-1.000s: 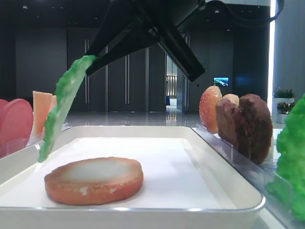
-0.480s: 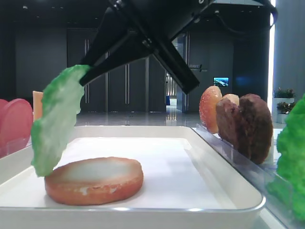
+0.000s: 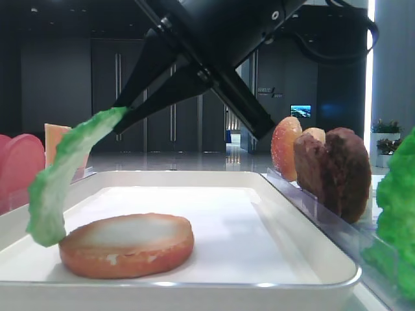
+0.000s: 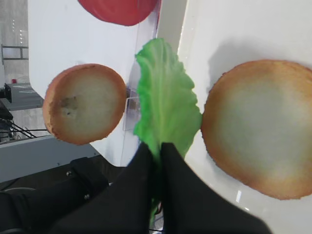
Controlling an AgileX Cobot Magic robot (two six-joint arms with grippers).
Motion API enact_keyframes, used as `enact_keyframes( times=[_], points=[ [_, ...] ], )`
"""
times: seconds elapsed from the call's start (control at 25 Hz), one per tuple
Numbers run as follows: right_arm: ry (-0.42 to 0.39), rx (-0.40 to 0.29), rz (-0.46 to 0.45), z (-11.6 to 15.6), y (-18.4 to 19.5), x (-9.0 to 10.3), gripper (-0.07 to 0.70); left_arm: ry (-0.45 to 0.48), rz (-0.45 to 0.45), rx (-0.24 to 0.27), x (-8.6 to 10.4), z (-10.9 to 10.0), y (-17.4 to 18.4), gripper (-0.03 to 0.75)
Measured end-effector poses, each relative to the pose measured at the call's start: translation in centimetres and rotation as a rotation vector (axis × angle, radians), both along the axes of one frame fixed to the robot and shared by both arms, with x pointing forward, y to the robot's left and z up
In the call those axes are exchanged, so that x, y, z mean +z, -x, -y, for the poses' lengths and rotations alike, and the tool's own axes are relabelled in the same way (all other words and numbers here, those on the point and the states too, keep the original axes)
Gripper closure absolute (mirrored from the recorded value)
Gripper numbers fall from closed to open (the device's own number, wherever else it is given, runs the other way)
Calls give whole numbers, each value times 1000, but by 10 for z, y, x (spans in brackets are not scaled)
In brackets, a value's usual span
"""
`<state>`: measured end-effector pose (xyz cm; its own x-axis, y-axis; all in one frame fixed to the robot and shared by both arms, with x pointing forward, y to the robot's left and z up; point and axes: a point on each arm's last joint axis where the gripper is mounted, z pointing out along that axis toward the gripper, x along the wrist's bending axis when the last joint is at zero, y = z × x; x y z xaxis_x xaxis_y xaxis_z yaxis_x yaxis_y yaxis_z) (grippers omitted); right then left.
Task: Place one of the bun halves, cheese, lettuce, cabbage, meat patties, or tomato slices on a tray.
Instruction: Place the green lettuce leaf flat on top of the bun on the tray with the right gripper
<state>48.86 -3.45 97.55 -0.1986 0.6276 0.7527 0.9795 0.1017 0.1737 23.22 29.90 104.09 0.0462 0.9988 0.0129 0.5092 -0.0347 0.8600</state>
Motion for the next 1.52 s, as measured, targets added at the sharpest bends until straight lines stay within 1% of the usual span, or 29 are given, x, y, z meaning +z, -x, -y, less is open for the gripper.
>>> enact_keyframes(
  times=[0.28, 0.64, 0.8, 0.96, 1.0, 1.16, 1.2, 1.28, 1.32, 1.48, 1.52],
  points=[
    [90, 26, 3, 5, 1, -7, 619, 0, 0, 0, 0, 0, 0, 702],
    [115, 21, 30, 7, -1, -9, 619, 0, 0, 0, 0, 0, 0, 702],
    [144, 26, 40, 9, -2, -11, 619, 0, 0, 0, 0, 0, 0, 702],
    [174, 17, 34, 14, -4, -13, 619, 0, 0, 0, 0, 0, 0, 702],
    [175, 27, 26, 14, -3, -13, 619, 0, 0, 0, 0, 0, 0, 702],
    [176, 22, 23, 15, -3, -13, 609, 0, 0, 0, 0, 0, 0, 702],
    [176, 21, 22, 15, -3, -13, 592, 0, 0, 0, 0, 0, 0, 702],
    [176, 21, 22, 15, -3, -13, 531, 0, 0, 0, 0, 0, 0, 702],
    [177, 21, 22, 15, -3, -13, 477, 0, 0, 0, 0, 0, 0, 702],
    [178, 22, 23, 15, -3, -13, 204, 0, 0, 0, 0, 0, 0, 702],
    [180, 24, 25, 15, -3, -13, 148, 0, 0, 0, 0, 0, 0, 702]
  ],
)
